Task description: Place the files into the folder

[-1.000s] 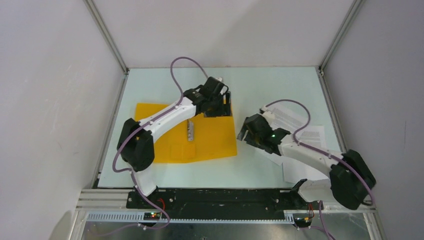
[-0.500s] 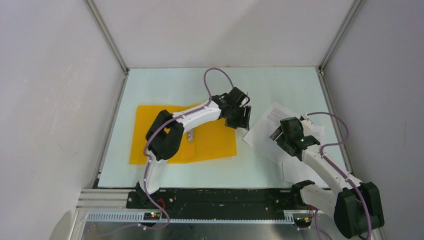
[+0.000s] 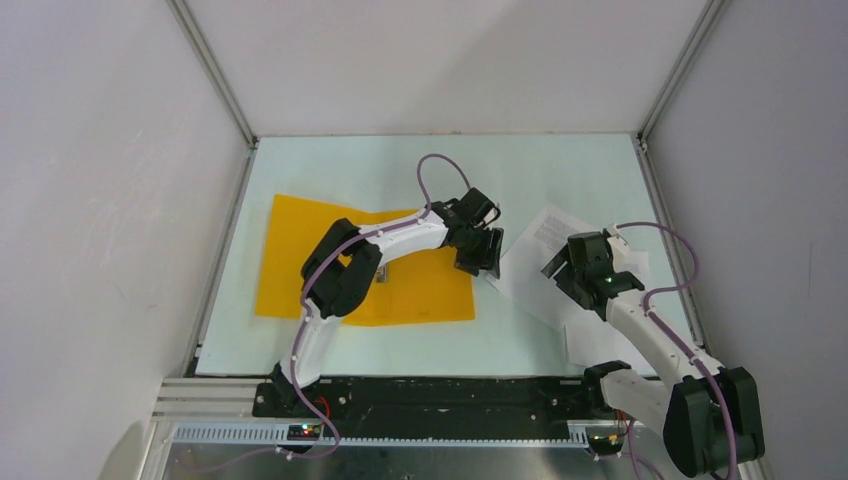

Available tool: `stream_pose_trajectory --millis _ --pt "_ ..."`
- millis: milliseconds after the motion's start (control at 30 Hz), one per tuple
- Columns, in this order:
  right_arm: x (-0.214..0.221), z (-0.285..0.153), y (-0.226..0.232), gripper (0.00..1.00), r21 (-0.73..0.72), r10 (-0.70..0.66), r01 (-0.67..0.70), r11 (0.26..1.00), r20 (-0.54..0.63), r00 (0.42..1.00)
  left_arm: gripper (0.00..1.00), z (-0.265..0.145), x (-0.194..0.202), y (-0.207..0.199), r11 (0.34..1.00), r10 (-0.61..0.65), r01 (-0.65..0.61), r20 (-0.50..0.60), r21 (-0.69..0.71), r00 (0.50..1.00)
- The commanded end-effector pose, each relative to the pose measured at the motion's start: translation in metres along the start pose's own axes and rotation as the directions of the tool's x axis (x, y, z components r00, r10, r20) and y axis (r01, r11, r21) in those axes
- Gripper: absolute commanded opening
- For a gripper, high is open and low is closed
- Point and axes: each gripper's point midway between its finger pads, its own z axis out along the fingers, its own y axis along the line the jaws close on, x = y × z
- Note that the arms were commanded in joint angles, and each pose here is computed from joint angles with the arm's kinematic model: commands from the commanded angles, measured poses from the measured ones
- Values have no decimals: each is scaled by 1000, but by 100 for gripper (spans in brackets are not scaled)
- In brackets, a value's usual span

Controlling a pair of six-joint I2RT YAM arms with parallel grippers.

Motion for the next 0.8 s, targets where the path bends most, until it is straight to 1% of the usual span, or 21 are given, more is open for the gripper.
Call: stream_pose_trajectory --millis 0,133,233,433,467,500,533,600,733,767 --pt "-9 -1 6 78 -40 4 -3 999 23 1000 60 12 6 -7 999 -10 12 -30 45 1000" --pt "-13 -2 7 78 -51 11 -9 999 27 1000 55 18 8 -10 998 -27 30 -46 63 999" --pt "-16 -2 5 78 -51 23 -22 998 28 999 48 22 7 -15 996 -37 41 -53 78 998" --pt "-25 -5 -1 78 -52 41 -38 998 41 998 25 19 2 -31 990 -69 75 -58 119 996" --pt "-28 -5 -2 78 -52 48 -46 998 46 998 20 16 -1 -35 987 -81 88 -57 131 995" --pt "-29 -6 -2 78 -60 49 -46 997 47 998 16 11 -4 -40 984 -88 96 -55 148 995" --pt "-31 -7 -4 79 -59 57 -54 997 49 997 9 6 -8 -44 980 -107 114 -50 161 993" --pt "-32 -9 -4 81 -77 71 -68 995 36 997 2 -8 -20 -53 969 -149 153 -37 194 988" --pt "-30 -12 -2 85 -123 106 -108 987 -23 994 0 -50 -54 -67 929 -244 234 -4 286 970" --pt "-35 -12 -6 87 -122 132 -134 983 -23 991 0 -59 -60 -72 916 -266 255 -7 309 964"
